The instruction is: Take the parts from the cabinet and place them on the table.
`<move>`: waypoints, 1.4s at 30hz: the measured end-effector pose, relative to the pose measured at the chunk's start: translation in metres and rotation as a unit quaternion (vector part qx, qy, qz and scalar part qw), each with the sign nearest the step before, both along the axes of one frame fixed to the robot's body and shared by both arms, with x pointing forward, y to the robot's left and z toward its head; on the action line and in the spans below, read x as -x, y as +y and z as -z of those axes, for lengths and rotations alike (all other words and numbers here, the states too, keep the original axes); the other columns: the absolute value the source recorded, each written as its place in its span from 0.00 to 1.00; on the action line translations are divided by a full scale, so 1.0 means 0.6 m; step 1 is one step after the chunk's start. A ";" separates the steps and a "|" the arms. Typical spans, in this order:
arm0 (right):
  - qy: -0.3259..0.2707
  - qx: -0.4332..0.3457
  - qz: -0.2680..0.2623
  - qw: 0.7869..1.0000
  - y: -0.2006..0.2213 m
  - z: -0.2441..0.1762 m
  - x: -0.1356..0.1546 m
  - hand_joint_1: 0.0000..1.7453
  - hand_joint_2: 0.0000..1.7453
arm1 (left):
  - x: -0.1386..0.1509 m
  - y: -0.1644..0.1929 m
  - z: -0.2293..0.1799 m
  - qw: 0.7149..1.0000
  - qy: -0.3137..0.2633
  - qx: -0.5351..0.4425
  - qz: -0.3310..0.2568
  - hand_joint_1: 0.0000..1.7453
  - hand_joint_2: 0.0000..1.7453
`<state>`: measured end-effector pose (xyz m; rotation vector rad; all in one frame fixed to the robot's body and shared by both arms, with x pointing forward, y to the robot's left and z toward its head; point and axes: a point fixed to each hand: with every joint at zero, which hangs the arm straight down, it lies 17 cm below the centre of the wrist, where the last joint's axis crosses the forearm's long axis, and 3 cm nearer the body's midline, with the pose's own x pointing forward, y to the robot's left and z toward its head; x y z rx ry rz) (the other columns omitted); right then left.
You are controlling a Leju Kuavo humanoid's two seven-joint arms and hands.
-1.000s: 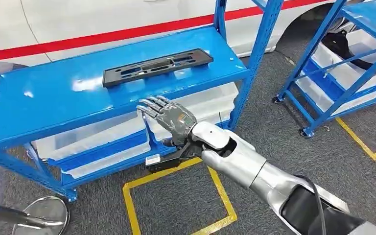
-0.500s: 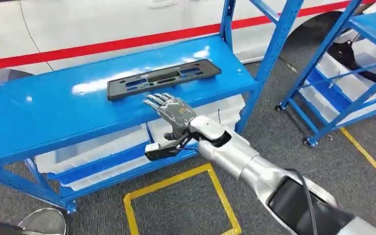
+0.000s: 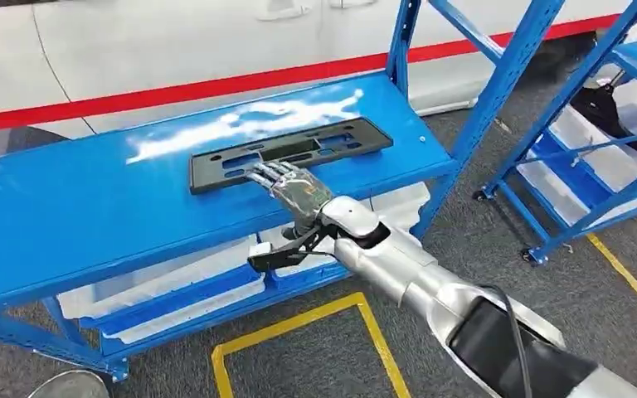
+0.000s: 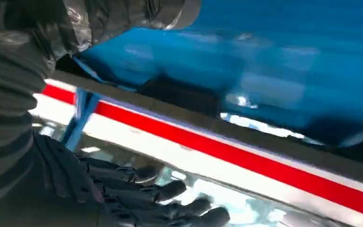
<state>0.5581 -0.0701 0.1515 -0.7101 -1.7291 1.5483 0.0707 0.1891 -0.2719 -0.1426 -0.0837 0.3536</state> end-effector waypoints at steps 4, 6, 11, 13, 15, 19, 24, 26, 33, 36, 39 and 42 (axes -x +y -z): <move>0.001 -0.002 -0.003 1.000 0.011 -0.002 0.001 0.00 1.00 | -0.002 0.000 0.000 1.000 -0.002 0.000 -0.001 0.00 0.00; 0.006 -0.002 -0.003 1.000 0.014 0.005 0.004 0.00 1.00 | -0.003 0.001 0.000 1.000 -0.003 0.000 -0.003 0.00 0.00; 0.011 0.001 -0.003 1.000 0.017 0.013 0.006 0.00 1.00 | 0.011 -0.003 0.001 1.000 0.004 0.002 -0.007 0.00 0.00; 0.013 0.003 -0.002 1.000 0.018 0.018 0.007 0.00 1.00 | 0.002 -0.001 0.000 1.000 -0.001 0.002 -0.008 0.00 0.00; 0.013 0.003 -0.002 1.000 0.017 0.017 0.006 0.00 1.00 | 0.000 -0.001 0.000 1.000 -0.001 0.002 -0.008 0.00 0.00; 0.012 0.004 0.001 1.000 0.015 0.015 0.002 0.00 1.00 | -0.002 0.000 0.000 1.000 -0.002 0.001 -0.011 0.00 0.00; 0.019 0.030 0.024 0.999 -0.008 0.040 -0.004 0.00 1.00 | -0.005 0.005 0.000 1.000 -0.007 -0.006 -0.014 0.00 0.00; 0.023 0.051 0.044 0.997 -0.029 0.053 -0.013 0.00 1.00 | 0.003 -0.005 0.000 1.000 -0.003 -0.003 -0.016 0.00 0.00; 0.042 0.094 0.103 0.989 -0.099 0.094 -0.031 0.00 1.00 | -0.012 -0.003 -0.001 1.000 -0.013 -0.008 -0.021 0.00 0.00; 0.048 0.100 0.109 0.988 -0.109 0.102 -0.031 0.00 1.00 | -0.018 -0.001 -0.002 1.000 -0.016 -0.009 -0.023 0.00 0.00; 0.062 0.123 0.133 0.982 -0.132 0.116 -0.036 0.00 1.00 | -0.020 0.000 -0.002 1.000 -0.018 -0.010 -0.024 0.00 0.00; 0.079 0.157 0.165 0.970 -0.172 0.135 -0.040 0.00 1.00 | -0.021 0.002 -0.002 0.999 -0.018 -0.013 -0.025 0.00 0.00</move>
